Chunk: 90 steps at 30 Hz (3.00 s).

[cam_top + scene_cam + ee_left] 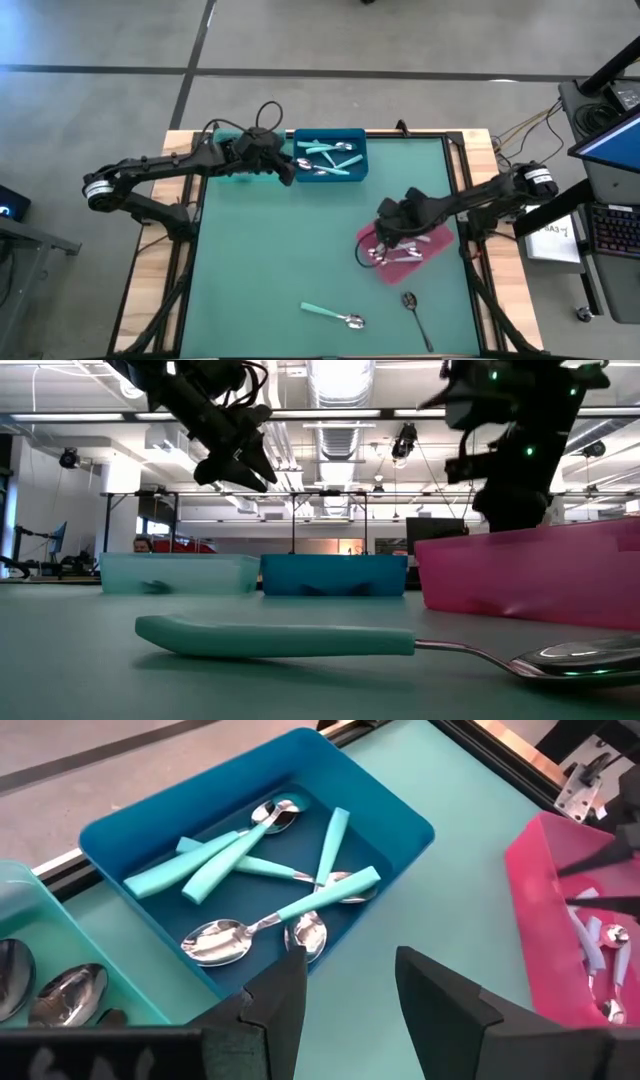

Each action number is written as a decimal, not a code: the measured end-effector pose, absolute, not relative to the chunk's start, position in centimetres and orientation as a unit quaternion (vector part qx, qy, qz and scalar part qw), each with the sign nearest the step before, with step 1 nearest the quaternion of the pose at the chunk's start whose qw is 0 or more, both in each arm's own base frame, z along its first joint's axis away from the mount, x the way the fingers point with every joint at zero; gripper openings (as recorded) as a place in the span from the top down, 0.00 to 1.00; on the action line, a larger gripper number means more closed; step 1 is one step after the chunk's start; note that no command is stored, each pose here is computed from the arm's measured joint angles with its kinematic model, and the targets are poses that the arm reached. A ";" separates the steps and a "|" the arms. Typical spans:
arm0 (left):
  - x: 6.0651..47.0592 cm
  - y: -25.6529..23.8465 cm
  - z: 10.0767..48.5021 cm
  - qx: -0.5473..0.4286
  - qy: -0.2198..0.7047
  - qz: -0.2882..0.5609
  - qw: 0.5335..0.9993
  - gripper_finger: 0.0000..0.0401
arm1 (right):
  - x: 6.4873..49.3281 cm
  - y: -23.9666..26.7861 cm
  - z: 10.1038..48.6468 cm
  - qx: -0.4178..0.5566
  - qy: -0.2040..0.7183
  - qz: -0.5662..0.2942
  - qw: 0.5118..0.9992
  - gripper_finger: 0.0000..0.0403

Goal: Sort silverware by color (type)
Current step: Adjust the red bin, then put the black spoon into the green bin

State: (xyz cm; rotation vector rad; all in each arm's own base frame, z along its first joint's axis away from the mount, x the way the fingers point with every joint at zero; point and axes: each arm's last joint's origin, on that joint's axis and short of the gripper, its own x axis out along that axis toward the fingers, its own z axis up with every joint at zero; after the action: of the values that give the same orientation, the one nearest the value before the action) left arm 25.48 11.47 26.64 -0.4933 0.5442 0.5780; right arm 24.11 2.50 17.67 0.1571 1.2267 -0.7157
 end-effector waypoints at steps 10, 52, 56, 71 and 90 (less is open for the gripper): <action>25.4 11.5 26.6 -0.230 0.264 0.284 0.893 0.65 | 21.5 -1.8 15.3 0.068 0.601 -0.417 0.678 0.70; 25.4 11.4 25.6 -0.220 0.292 0.282 0.887 0.65 | 18.1 7.6 25.8 0.347 0.460 -0.162 0.801 0.70; 25.6 11.5 25.2 -0.220 0.299 0.282 0.885 0.65 | 18.4 11.7 24.8 0.354 0.457 -0.127 0.806 0.70; 26.4 11.5 23.9 -0.219 0.323 0.277 0.878 0.65 | 19.3 23.8 19.0 0.367 0.572 -0.207 0.703 0.70; 27.4 8.9 23.9 -0.214 0.328 0.238 0.889 0.65 | 21.5 27.7 16.7 0.250 0.654 -0.276 0.659 0.75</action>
State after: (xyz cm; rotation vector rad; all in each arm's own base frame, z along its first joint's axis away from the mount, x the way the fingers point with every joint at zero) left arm 27.42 8.89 23.88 -0.4441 0.6814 0.4945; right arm 21.48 27.66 16.68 0.5650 1.4815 -0.6240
